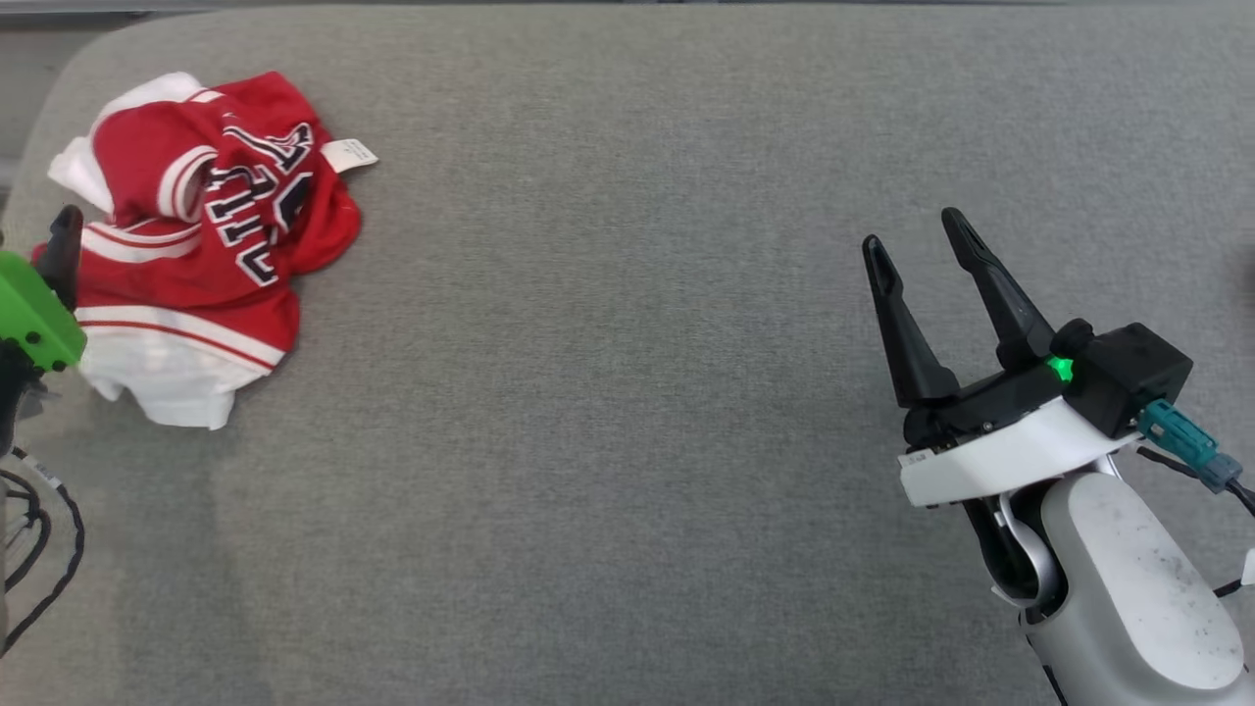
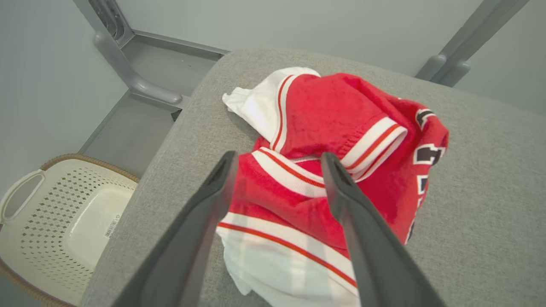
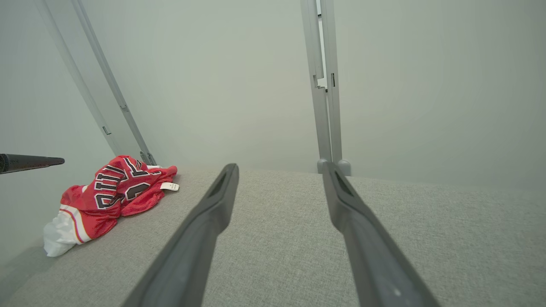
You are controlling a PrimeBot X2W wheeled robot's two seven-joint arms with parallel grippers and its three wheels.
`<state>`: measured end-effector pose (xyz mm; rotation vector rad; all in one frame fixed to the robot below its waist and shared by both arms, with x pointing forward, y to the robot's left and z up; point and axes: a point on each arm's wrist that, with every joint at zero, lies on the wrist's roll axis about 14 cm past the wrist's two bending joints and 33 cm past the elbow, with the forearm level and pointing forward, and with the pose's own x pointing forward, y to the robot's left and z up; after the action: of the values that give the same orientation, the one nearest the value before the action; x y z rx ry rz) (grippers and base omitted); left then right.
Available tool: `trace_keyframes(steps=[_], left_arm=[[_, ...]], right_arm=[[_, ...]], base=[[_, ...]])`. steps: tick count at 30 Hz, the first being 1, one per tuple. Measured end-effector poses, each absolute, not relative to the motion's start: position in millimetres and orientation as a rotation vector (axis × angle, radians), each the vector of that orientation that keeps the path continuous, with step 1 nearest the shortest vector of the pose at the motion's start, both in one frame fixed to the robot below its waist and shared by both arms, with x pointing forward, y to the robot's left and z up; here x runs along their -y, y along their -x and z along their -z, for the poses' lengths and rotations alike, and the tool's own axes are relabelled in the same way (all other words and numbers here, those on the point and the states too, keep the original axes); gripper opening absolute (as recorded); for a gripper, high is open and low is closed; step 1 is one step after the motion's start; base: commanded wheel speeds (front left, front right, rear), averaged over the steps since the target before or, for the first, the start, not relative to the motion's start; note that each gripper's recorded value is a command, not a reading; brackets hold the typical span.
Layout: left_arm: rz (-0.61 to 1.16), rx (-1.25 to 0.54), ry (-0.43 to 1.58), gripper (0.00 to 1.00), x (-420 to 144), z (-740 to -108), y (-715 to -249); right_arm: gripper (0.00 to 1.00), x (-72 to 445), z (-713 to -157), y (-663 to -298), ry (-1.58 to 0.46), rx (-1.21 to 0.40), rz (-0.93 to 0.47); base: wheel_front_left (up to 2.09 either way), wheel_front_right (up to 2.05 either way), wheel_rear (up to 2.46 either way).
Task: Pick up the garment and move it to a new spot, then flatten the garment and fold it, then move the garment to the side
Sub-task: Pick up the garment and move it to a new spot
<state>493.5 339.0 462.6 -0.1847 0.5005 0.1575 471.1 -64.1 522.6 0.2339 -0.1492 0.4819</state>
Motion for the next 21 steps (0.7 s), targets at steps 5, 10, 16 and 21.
trace_keyframes(steps=[5, 10, 16, 21], left_arm=[[-0.105, -0.701, 0.235, 1.0, -311.0, -405.8, -499.5], [-0.088, -0.829, 0.267, 1.0, -295.6, -366.8, -496.6], [-0.057, -0.933, 0.265, 0.4, -287.2, -347.3, -492.8], [-0.021, -0.875, 0.215, 0.0, -283.2, -362.4, -498.4]], right_arm=[[1.0, 87.9, -506.6, -473.2, -0.222, 0.113, -0.415], [1.0, 104.7, -492.5, -472.4, -0.21, 0.079, -0.369], [1.0, 112.5, -480.0, -472.8, -0.2, 0.048, -0.347], [1.0, 108.6, -483.8, -470.6, -0.199, 0.052, -0.358]], base=[[0.0, 0.0, 0.0], [0.0, 0.0, 0.0], [0.0, 0.0, 0.0], [0.0, 0.0, 0.0]])
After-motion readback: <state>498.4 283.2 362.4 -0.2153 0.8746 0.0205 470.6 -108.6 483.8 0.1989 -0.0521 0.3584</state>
